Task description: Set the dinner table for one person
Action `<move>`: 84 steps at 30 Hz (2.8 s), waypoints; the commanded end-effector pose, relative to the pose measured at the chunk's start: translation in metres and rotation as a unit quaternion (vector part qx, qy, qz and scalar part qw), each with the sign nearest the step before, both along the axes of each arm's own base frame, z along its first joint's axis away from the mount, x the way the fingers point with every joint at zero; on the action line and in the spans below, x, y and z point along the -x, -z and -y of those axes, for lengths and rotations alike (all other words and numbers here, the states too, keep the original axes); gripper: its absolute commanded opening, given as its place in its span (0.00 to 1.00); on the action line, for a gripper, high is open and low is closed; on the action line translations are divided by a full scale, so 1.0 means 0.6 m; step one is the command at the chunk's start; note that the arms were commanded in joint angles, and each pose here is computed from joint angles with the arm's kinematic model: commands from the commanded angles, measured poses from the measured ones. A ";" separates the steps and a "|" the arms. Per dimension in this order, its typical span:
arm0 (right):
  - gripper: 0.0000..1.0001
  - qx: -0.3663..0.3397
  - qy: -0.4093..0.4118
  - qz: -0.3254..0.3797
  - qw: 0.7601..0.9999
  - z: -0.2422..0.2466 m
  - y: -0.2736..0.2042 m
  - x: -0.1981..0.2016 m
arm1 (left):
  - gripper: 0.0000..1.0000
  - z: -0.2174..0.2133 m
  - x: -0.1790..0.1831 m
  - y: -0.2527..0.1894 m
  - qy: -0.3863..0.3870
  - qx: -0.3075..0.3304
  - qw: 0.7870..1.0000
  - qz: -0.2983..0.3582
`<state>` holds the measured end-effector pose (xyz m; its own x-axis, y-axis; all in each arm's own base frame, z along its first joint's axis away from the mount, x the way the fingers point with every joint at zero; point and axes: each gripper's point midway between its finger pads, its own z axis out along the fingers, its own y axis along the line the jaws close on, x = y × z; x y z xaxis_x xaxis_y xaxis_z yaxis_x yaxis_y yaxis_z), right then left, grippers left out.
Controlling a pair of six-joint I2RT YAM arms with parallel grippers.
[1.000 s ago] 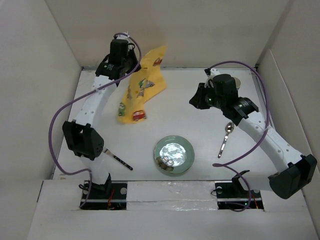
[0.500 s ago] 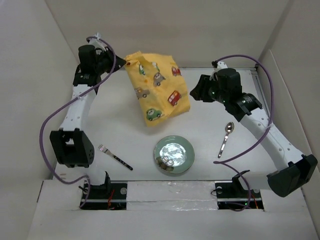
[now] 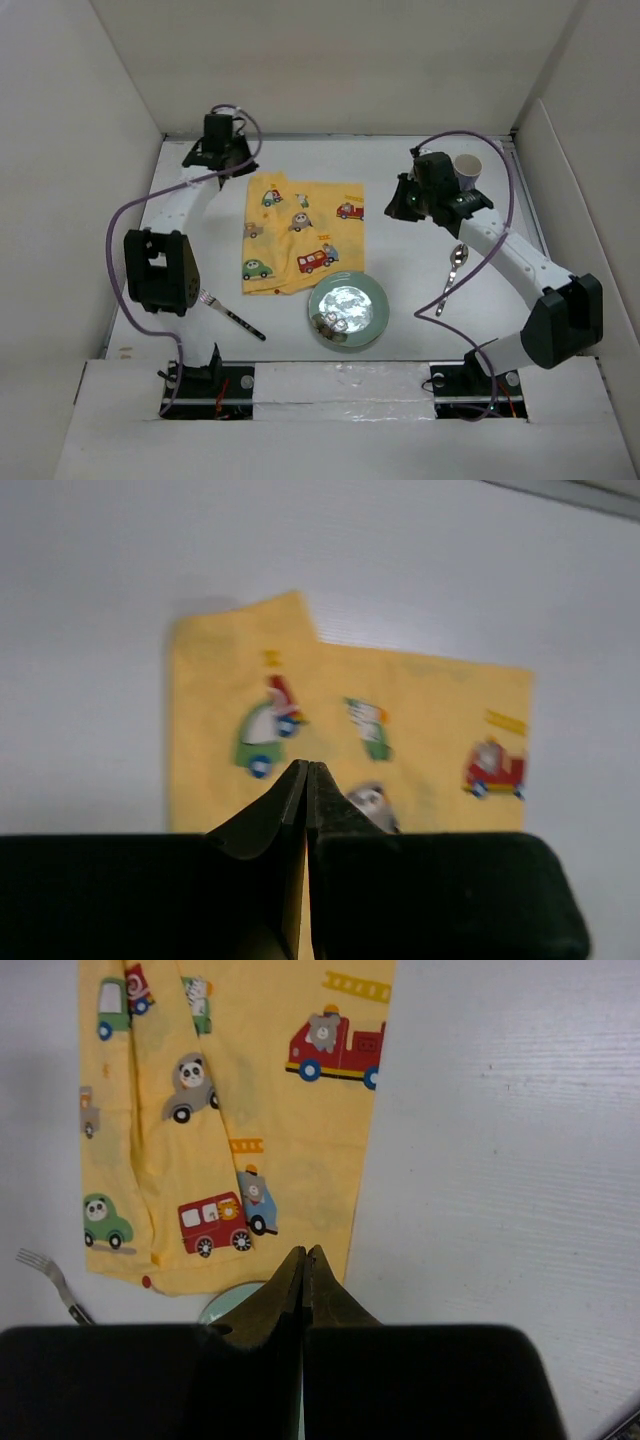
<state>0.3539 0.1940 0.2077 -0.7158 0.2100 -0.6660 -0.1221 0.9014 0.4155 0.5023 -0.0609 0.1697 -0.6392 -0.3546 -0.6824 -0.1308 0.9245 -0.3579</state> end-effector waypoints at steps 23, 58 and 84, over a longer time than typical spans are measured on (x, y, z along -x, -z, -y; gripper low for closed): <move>0.39 -0.028 -0.010 -0.111 0.993 -0.003 0.179 0.034 | 0.46 0.364 0.358 0.202 0.327 -0.126 0.924 -0.152; 0.39 0.003 -0.070 -0.188 0.980 -0.096 0.300 0.067 | 0.00 0.290 0.287 0.049 0.191 -0.110 0.975 -0.016; 0.00 -0.201 -0.008 0.120 0.972 0.020 -0.322 -0.245 | 0.00 -0.066 0.088 -0.485 -0.081 0.140 0.932 0.324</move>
